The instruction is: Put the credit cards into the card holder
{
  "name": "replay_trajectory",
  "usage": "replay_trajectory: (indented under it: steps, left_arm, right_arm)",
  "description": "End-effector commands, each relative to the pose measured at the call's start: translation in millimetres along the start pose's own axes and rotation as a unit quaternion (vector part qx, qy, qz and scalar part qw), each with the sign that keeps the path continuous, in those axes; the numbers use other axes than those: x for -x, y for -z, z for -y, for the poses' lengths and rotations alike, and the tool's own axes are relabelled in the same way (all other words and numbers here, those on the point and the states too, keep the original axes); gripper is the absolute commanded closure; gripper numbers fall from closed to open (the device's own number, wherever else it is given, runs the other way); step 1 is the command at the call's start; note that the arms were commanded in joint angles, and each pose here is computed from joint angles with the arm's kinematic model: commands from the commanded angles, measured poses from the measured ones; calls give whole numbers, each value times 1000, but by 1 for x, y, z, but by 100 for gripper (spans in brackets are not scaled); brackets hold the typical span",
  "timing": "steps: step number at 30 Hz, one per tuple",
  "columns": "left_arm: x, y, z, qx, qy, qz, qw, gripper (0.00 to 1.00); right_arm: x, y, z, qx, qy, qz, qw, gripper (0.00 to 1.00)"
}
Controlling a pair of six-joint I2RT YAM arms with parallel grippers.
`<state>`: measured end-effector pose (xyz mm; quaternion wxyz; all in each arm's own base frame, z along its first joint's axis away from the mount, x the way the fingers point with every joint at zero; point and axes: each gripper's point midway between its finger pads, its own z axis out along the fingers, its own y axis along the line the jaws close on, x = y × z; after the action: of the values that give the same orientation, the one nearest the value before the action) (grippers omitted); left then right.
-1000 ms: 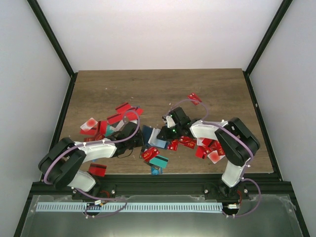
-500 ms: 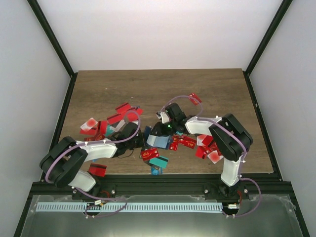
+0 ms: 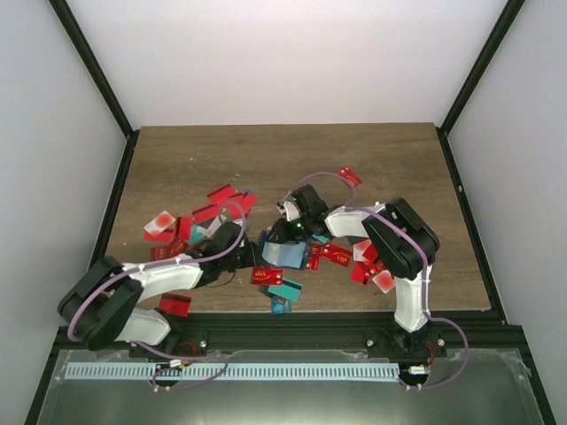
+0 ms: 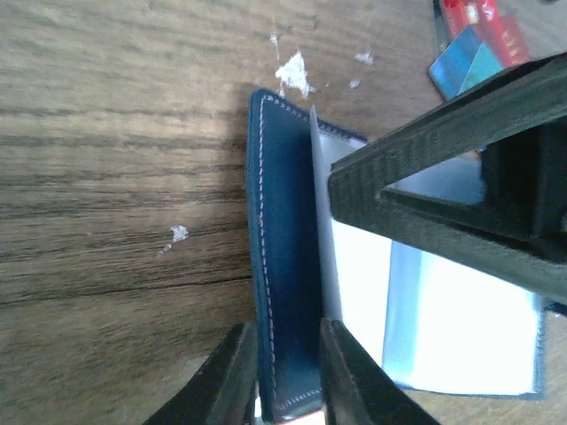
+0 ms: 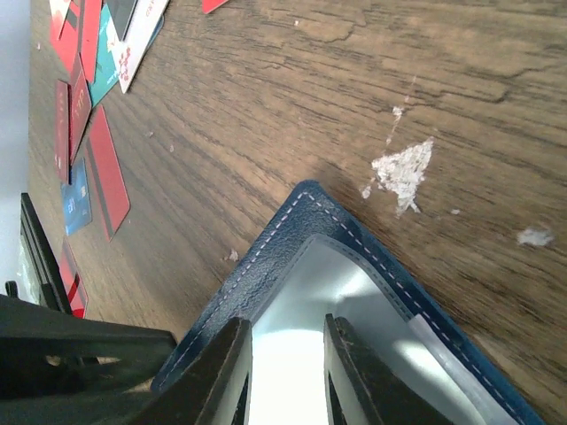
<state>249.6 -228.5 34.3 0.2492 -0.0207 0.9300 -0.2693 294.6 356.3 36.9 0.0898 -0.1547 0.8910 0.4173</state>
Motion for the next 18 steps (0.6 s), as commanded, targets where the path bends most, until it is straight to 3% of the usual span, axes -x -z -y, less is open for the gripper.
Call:
replay_trajectory:
  steps: [1, 8, 18]
  left_arm:
    - [12, 22, 3, 4, -12, 31, 999, 72]
    - [25, 48, 14, -10, -51, 66, 996, 53]
    - [16, 41, 59, -112, -84, 35, 990, 51]
  right_arm:
    - [-2, -3, 2, -5, 13, -1, 1000, 75]
    - [-2, 4, -4, -3, 36, -2, 999, 75]
    - [2, 23, -22, -1, 58, 11, 998, 75]
